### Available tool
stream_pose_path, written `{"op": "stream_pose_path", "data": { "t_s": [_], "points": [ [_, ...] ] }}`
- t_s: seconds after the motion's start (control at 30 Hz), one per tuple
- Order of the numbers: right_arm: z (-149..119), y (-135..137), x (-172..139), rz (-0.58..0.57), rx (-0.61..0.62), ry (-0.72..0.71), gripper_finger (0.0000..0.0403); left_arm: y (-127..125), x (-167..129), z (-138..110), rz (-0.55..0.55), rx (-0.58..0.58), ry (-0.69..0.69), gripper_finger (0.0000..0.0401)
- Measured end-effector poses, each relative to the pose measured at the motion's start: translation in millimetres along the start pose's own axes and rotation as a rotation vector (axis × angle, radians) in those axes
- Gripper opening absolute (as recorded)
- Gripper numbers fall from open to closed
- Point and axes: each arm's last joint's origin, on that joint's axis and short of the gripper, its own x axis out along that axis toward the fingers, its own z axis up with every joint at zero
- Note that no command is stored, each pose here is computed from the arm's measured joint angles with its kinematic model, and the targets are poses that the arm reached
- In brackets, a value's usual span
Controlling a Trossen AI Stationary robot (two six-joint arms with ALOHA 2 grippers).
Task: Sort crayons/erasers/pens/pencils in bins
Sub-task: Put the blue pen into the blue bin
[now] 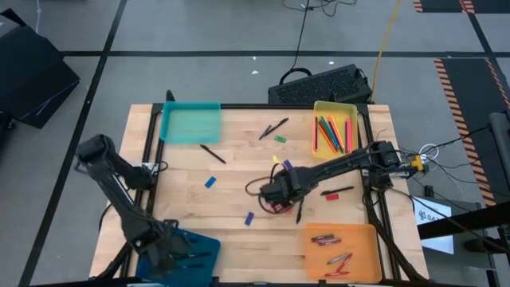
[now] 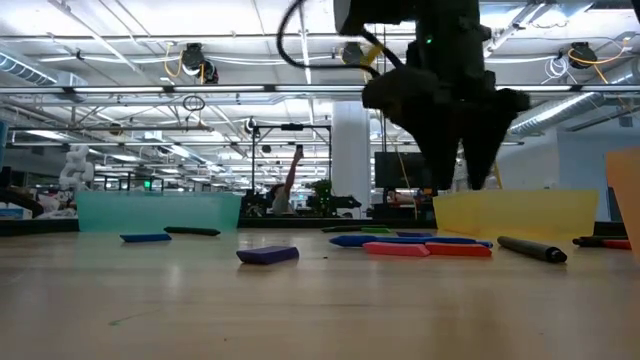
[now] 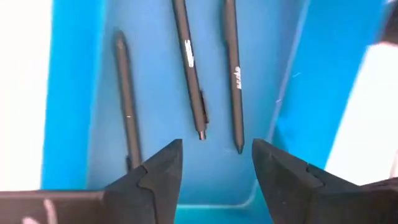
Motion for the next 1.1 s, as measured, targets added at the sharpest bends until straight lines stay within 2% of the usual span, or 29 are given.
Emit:
{"op": "stream_pose_path", "data": {
  "t_s": [0.03,0.07,0.17,0.3,0.43,0.63,0.77,0.93,1.0,1.1],
  "points": [
    [3,-2,0,0.003,0.018,0.035,0.0226,2,-10,-2,-0.011,-0.007,-0.034,0.0193],
    [6,-2,0,0.019,-0.014,0.046,0.0226,3,-21,-3,-0.022,-0.011,-0.079,0.019],
    [13,7,0,0.113,-0.193,-0.02,0.0226,10,-51,-7,-0.035,-0.018,-0.248,0.018],
    [17,21,1,0.229,-0.499,-0.17,0.0225,21,-82,-11,-0.019,-0.045,-0.471,0.0166],
    [18,18,17,0.208,-0.619,-0.214,0.0212,28,-101,-16,-0.04,-0.069,-0.569,0.0156],
    [17,6,46,0.173,-0.74,-0.194,0.0176,31,-109,-19,-0.06,-0.101,-0.609,0.0152],
    [16,13,53,0.302,-0.77,-0.226,0.0153,30,-110,-16,-0.048,-0.13,-0.677,0.0152],
    [13,11,63,0.337,-0.776,-0.264,0.0133,26,-113,-9,0.001,-0.134,-0.845,0.0152],
    [12,8,67,0.326,-0.831,-0.271,0.0125,26,-112,-6,0.029,-0.127,-0.872,0.0152],
    [8,5,74,0.294,-1.015,-0.294,0.0108,27,-109,-1,0.078,-0.144,-0.9,0.0152]
  ]
}}
